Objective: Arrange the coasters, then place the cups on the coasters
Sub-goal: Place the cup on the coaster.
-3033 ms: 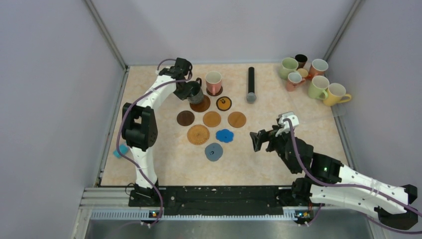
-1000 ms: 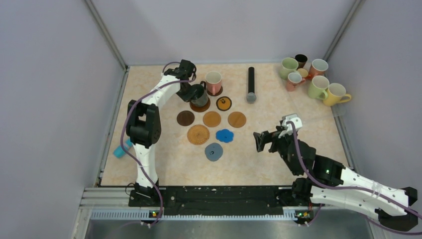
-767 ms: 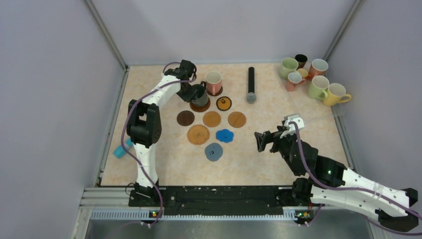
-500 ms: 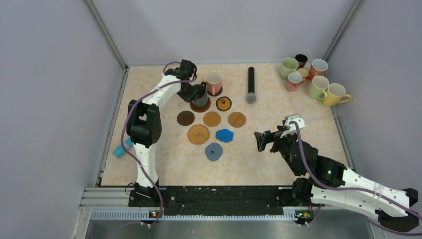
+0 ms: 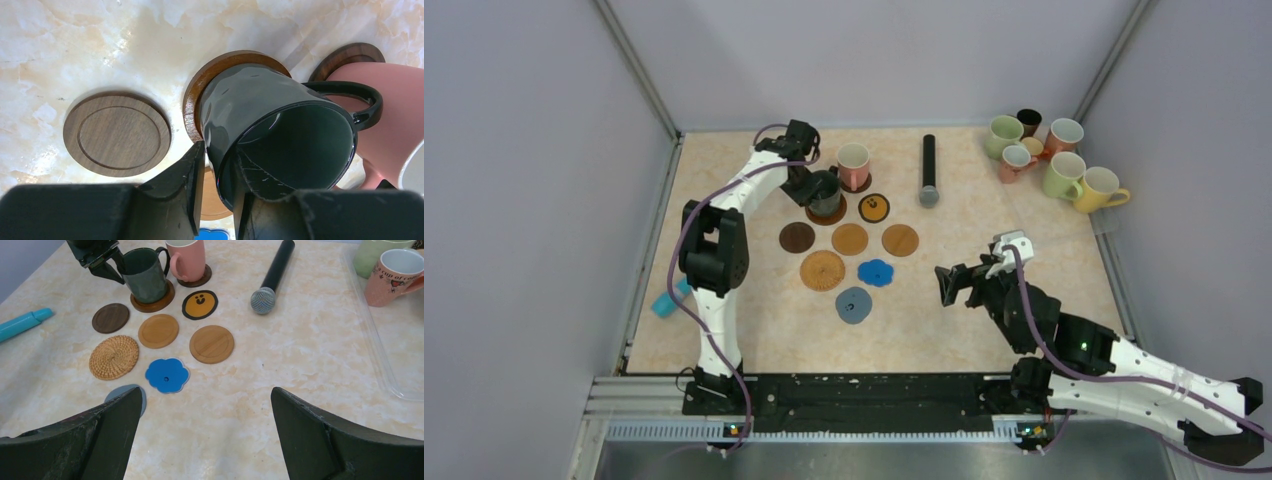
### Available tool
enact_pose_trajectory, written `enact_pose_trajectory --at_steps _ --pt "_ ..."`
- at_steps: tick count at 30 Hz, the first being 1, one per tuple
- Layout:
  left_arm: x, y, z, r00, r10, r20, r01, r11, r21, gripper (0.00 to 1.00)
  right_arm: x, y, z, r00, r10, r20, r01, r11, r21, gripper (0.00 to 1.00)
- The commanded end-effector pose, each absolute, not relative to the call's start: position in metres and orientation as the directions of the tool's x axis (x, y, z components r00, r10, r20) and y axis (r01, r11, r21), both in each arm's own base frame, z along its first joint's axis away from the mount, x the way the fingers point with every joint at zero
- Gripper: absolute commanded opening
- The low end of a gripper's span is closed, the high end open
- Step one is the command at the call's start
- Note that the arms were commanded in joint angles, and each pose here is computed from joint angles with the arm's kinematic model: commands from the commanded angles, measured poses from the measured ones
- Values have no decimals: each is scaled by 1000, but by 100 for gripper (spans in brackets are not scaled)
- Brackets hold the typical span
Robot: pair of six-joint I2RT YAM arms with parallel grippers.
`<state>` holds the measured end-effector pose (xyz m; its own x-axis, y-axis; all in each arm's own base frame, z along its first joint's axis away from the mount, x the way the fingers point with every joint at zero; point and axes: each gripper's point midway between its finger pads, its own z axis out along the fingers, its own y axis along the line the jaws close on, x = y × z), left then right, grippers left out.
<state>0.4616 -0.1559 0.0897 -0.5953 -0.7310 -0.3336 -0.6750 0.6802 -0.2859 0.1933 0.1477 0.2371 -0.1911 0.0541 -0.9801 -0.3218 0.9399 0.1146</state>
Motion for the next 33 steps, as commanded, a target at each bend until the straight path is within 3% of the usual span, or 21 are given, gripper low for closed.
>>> enact_pose_trajectory --at_steps 1,4,8,13,17,25,33 --pt "471 -161 122 -568 -739 -363 -646 673 -360 32 195 148 240 -185 76 -980 -312 941 132 99" --pt "471 -161 124 -561 -743 -365 -647 668 -366 34 195 148 240 -187 72 -980 -314 941 129 99" --pt "470 -161 132 -556 -741 -376 -640 671 -375 46 195 150 239 -191 74 -979 -319 938 133 99" --pt "470 -155 158 -528 -732 -430 -612 679 -404 70 194 155 239 -204 83 -975 -328 933 148 99" --pt "464 -148 187 -500 -718 -484 -571 694 -439 98 196 169 237 -222 59 -973 -353 926 137 98" --pt "438 -149 248 -559 -582 -591 -342 811 -474 99 204 200 237 -263 -28 -964 -386 919 78 98" --pt "370 -145 280 -579 -376 -723 -18 893 -450 98 245 196 240 -292 -92 -952 -333 943 11 93"
